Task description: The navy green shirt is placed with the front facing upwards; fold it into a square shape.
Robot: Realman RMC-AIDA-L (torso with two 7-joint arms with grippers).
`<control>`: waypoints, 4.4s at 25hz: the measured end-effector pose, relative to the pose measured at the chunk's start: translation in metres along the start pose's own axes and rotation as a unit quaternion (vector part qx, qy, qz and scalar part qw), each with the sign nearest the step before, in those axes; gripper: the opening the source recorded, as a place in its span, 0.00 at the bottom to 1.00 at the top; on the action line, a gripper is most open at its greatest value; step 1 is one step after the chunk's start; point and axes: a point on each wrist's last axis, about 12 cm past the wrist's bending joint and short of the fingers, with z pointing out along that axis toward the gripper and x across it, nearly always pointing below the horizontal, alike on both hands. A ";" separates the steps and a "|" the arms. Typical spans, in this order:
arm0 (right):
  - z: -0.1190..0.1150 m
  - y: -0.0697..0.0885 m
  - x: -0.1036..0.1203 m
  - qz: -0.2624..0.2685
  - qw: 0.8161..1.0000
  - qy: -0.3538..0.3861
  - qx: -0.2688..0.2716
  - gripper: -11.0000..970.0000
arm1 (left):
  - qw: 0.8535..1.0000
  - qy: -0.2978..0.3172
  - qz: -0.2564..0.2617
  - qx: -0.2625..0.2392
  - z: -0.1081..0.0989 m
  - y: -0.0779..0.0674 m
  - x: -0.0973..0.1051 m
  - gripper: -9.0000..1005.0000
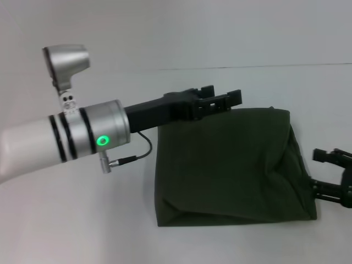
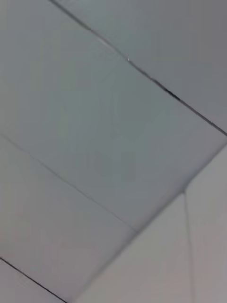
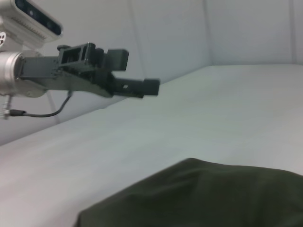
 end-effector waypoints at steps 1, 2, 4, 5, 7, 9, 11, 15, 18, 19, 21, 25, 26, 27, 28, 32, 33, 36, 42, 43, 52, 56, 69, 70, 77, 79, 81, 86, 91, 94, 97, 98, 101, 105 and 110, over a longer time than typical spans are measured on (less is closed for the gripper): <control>0.004 0.001 -0.001 -0.001 1.000 0.002 -0.008 0.89 | 1.000 -0.005 0.006 0.002 -0.005 0.001 0.000 0.92; 0.008 0.002 -0.002 -0.001 1.000 0.003 -0.016 0.89 | 1.000 -0.010 0.008 0.002 -0.009 0.002 0.000 0.92; 0.017 0.004 -0.005 -0.005 1.000 0.007 -0.030 0.89 | 1.000 -0.024 0.009 0.000 -0.018 0.004 0.000 0.92; 0.022 0.005 -0.006 -0.006 0.999 0.008 -0.039 0.89 | 0.999 -0.033 0.007 -0.003 -0.023 0.005 0.001 0.92; 0.032 0.007 -0.009 -0.007 0.998 0.010 -0.059 0.89 | 0.999 -0.042 0.008 -0.005 -0.030 0.007 0.001 0.92; 0.042 0.010 -0.010 -0.007 0.997 0.016 -0.079 0.89 | 0.999 -0.046 0.007 -0.007 -0.033 0.007 0.003 0.92; 0.050 0.013 -0.008 -0.002 0.995 0.025 -0.092 0.89 | 0.999 -0.046 0.006 -0.007 -0.034 0.007 0.004 0.92; 0.058 0.019 0.001 0.015 0.993 0.047 -0.104 0.89 | 0.999 -0.046 0.006 -0.010 -0.035 0.008 0.005 0.92; 0.057 0.019 0.007 0.025 0.994 0.056 -0.094 0.89 | 0.999 -0.047 0.006 -0.012 -0.035 0.008 0.005 0.92; 0.056 0.018 0.010 0.030 0.994 0.059 -0.087 0.89 | 0.999 -0.047 0.006 -0.012 -0.035 0.008 0.005 0.92; 0.054 0.016 0.012 0.039 0.994 0.064 -0.075 0.89 | 0.999 -0.046 0.008 -0.011 -0.034 0.008 0.005 0.92; 0.052 0.012 0.018 0.051 0.994 0.080 -0.051 0.89 | 0.999 -0.046 0.013 -0.011 -0.033 0.008 0.004 0.92; 0.051 0.010 0.020 0.053 0.994 0.084 -0.042 0.89 | 0.999 -0.047 0.013 -0.011 -0.033 0.008 0.004 0.92; 0.050 0.009 0.021 0.055 0.994 0.087 -0.035 0.89 | 0.999 -0.046 0.013 -0.011 -0.032 0.008 0.004 0.92; 0.050 0.007 0.023 0.058 0.994 0.090 -0.027 0.89 | 0.999 -0.046 0.013 -0.011 -0.032 0.008 0.004 0.92; 0.045 0.001 0.028 0.064 0.993 0.100 0.008 0.89 | 0.999 -0.046 0.014 -0.010 -0.032 0.008 0.004 0.92; 0.044 -0.001 0.029 0.065 0.993 0.101 0.015 0.89 | 0.999 -0.046 0.014 -0.010 -0.032 0.008 0.004 0.92; 0.042 -0.005 0.031 0.068 0.992 0.101 0.037 0.89 | 0.999 -0.046 0.013 -0.010 -0.031 0.007 0.004 0.92; 0.040 -0.003 0.021 0.068 0.995 0.068 0.019 0.89 | 0.999 -0.046 0.013 -0.009 -0.031 0.007 0.005 0.92; 0.040 -0.003 0.018 0.066 0.996 0.063 0.015 0.89 | 0.999 -0.046 0.013 -0.009 -0.031 0.007 0.005 0.92; 0.034 -0.017 -0.001 0.053 0.997 0.028 0.042 0.89 | 0.999 -0.046 0.013 -0.008 -0.032 0.007 0.005 0.92; 0.056 -0.024 -0.009 0.046 0.997 0.036 0.048 0.89 | 0.999 -0.047 0.013 -0.009 -0.032 0.007 0.005 0.92; 0.083 -0.045 -0.015 0.041 0.989 0.072 0.121 0.89 | 0.999 -0.047 0.012 -0.006 -0.032 0.007 0.005 0.92; 0.085 -0.046 -0.015 0.040 0.989 0.073 0.124 0.89 | 0.999 -0.048 0.012 -0.007 -0.032 0.007 0.005 0.92; 0.101 -0.051 -0.022 0.032 0.986 0.080 0.143 0.89 | 0.999 -0.047 0.012 -0.010 -0.033 0.008 0.006 0.92; 0.105 -0.055 -0.024 0.031 0.983 0.084 0.158 0.89 | 0.999 -0.047 0.013 -0.011 -0.033 0.008 0.005 0.92; 0.108 -0.057 -0.024 0.033 0.981 0.088 0.172 0.89 | 0.999 -0.047 0.013 -0.011 -0.033 0.008 0.005 0.92; 0.108 -0.058 -0.027 0.043 0.981 0.072 0.176 0.89 | 0.999 -0.048 0.018 -0.013 -0.034 0.008 0.005 0.92; 0.084 -0.057 -0.029 0.058 0.984 0.017 0.168 0.89 | 0.999 -0.050 0.018 -0.014 -0.034 0.009 0.005 0.92; 0.064 -0.052 -0.029 0.058 0.986 -0.011 0.153 0.89 | 0.998 -0.050 0.018 -0.015 -0.035 0.009 0.005 0.92; 0.049 -0.042 -0.025 0.055 0.991 -0.022 0.119 0.89 | 0.998 -0.051 0.016 -0.015 -0.035 0.009 0.005 0.92; 0.045 -0.036 -0.023 0.053 0.993 -0.022 0.101 0.89 | 0.998 -0.052 0.016 -0.014 -0.035 0.009 0.005 0.92; 0.039 -0.021 -0.013 0.048 0.997 -0.009 0.055 0.89 | 0.998 -0.052 0.015 -0.015 -0.035 0.009 0.005 0.92; 0.034 -0.014 0.000 0.053 0.998 0.007 0.045 0.89 | 0.998 -0.053 0.015 -0.015 -0.035 0.009 0.005 0.92; 0.037 -0.010 0.008 0.070 0.997 0.017 0.041 0.89 | 0.998 -0.053 0.017 -0.014 -0.034 0.009 0.004 0.92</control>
